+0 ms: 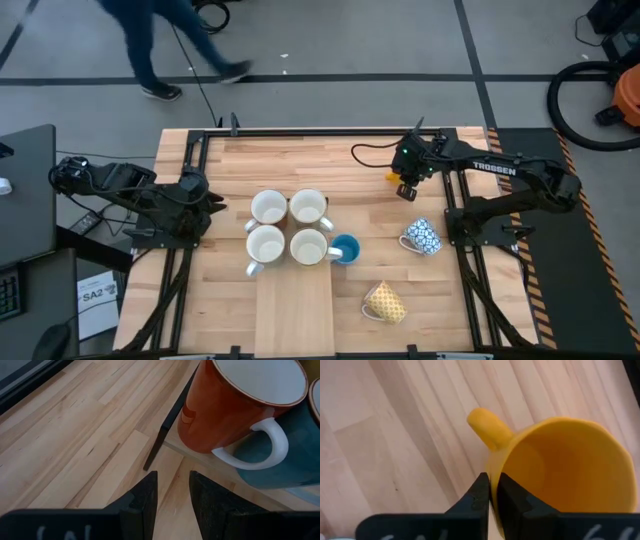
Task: Place coffee mugs
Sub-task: Put the top yellow mug on the shelf aligned with the blue mug
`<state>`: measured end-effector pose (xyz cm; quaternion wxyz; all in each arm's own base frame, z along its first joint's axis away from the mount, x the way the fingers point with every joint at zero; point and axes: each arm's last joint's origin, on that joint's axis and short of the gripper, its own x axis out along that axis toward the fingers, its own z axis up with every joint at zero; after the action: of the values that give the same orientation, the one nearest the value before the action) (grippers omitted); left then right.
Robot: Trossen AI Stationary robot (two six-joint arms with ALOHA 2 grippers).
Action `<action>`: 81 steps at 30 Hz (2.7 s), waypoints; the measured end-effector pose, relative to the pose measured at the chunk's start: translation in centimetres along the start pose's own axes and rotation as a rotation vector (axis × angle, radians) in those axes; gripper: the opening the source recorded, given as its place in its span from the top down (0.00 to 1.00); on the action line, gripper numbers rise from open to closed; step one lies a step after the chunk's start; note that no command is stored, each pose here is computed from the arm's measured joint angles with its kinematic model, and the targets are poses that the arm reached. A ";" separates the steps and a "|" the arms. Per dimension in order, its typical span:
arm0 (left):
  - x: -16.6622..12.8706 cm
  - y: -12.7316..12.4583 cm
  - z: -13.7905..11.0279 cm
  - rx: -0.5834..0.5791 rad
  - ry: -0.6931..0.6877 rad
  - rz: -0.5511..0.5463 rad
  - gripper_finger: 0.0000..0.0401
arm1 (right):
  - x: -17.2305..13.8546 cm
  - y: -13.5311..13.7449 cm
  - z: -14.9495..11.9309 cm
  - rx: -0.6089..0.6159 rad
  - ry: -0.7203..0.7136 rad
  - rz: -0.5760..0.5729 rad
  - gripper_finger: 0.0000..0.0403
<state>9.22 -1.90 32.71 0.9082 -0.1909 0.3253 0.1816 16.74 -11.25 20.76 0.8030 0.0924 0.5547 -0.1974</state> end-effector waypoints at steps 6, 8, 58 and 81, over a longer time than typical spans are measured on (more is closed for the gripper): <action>0.0 0.0 0.0 0.000 0.000 0.000 0.70 | 0.0 0.2 0.0 0.003 0.000 0.005 0.93; 0.0 0.0 0.0 0.000 0.000 0.000 0.70 | 0.0 0.4 0.0 -0.008 0.000 0.010 0.93; 0.0 0.0 0.0 0.000 0.000 0.000 0.70 | -19.1 24.8 4.6 -0.166 -0.521 0.692 0.94; 0.0 0.0 0.0 -0.003 0.000 0.000 0.70 | -21.6 30.3 7.5 -0.336 -0.516 0.642 0.94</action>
<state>9.22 -1.90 32.70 0.9078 -0.1921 0.3253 0.1821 29.21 18.06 41.38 0.9396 0.0761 0.3038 0.1383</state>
